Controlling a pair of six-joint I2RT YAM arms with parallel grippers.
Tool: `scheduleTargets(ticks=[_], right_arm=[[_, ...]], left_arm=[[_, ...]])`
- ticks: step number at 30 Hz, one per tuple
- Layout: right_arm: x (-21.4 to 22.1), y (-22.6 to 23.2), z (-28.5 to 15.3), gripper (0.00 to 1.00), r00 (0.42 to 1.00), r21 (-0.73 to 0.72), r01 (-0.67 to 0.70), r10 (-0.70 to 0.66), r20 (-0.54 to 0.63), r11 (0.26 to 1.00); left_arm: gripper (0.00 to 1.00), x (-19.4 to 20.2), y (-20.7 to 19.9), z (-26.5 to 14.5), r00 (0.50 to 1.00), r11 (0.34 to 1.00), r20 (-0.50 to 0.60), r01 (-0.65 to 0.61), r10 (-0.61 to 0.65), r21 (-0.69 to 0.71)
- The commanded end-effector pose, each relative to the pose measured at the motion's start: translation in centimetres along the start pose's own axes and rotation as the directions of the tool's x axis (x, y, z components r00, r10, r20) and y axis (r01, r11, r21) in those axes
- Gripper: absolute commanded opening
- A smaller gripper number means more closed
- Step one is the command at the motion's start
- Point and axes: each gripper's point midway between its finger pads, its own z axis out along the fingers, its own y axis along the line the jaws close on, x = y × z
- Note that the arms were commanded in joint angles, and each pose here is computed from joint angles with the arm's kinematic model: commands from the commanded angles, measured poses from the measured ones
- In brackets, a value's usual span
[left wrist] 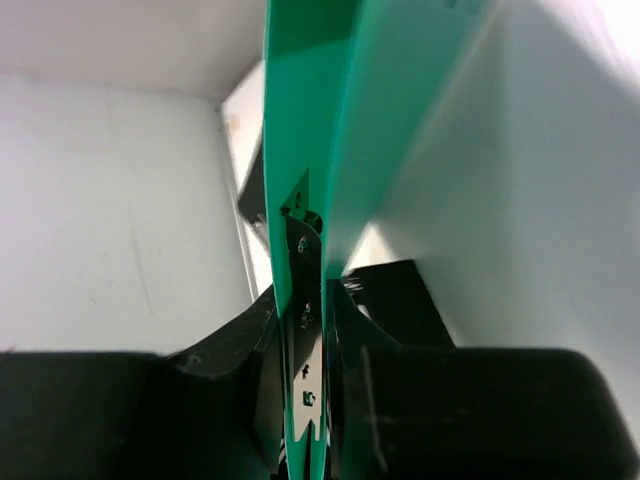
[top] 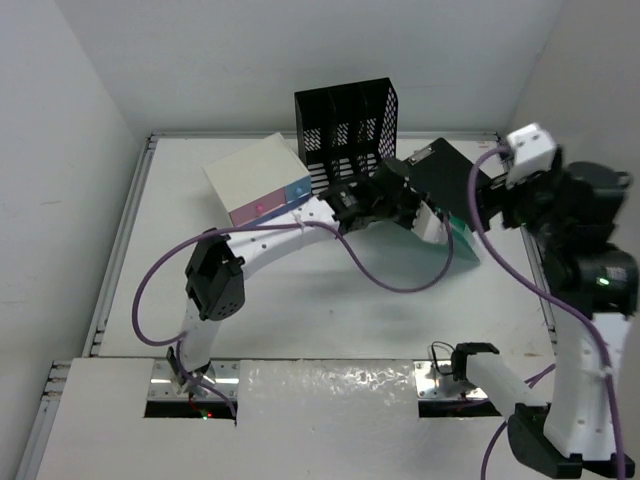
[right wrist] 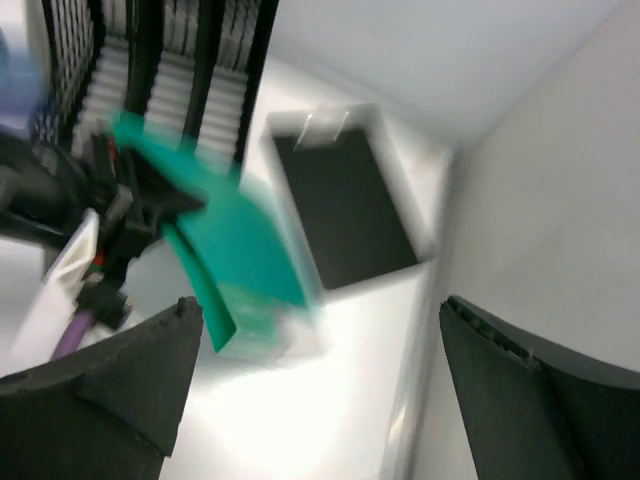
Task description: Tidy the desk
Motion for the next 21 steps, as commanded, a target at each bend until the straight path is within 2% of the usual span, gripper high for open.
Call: scheduleTargets(ticks=[1,5,6,7,10,13,14,16,19,21], right_arm=[[-9.8,-2.8,-7.3,0.99,0.964,0.102,0.028,-0.054,0.261,0.994],[-13.4,-1.4,-10.0,0.99,0.922,0.023,0.095,-0.097,0.374,0.995],[-13.5,-0.3,-9.9,0.99,0.916,-0.035,0.139,-0.115,0.385,0.990],[-12.9,2.8,-9.2,0.99,0.902,-0.192,0.244,-0.150,0.404,0.951],[-11.0,4.3,-6.8,0.99,0.919,-0.285,0.265,-0.152,0.364,0.921],[-9.8,4.0,-4.7,0.99,0.921,-0.278,0.286,-0.183,0.343,0.917],[-10.9,4.7,-4.9,0.99,0.897,-0.300,0.312,-0.175,0.405,0.902],[-11.7,5.0,-4.6,0.99,0.879,-0.309,0.324,-0.163,0.449,0.894],[-11.4,4.9,-3.7,0.99,0.873,-0.304,0.349,-0.189,0.450,0.886],[-11.0,5.9,-3.2,0.99,0.874,-0.359,0.353,-0.167,0.456,0.864]], left_arm=[[0.00,-3.0,10.1,-6.3,0.974,0.968,0.189,0.163,-0.127,-0.193],[0.00,-4.8,12.4,-10.9,0.944,0.956,0.282,0.228,-0.170,-0.186],[0.00,-4.3,12.9,-12.1,0.933,0.949,0.298,0.261,-0.202,-0.174],[0.00,-6.1,12.9,-14.2,0.889,0.942,0.378,0.318,-0.257,-0.108],[0.00,-6.7,13.6,-18.3,0.847,0.924,0.431,0.377,-0.313,-0.069],[0.00,-7.4,13.1,-21.9,0.857,0.918,0.404,0.386,-0.321,-0.089],[0.00,-7.3,12.4,-23.0,0.863,0.915,0.380,0.392,-0.332,-0.092],[0.00,-6.7,11.1,-23.0,0.864,0.908,0.349,0.412,-0.363,-0.075],[0.00,-7.4,9.8,-24.7,0.858,0.908,0.351,0.416,-0.374,-0.051],[0.00,-7.5,9.6,-25.3,0.858,0.905,0.347,0.422,-0.379,-0.055]])
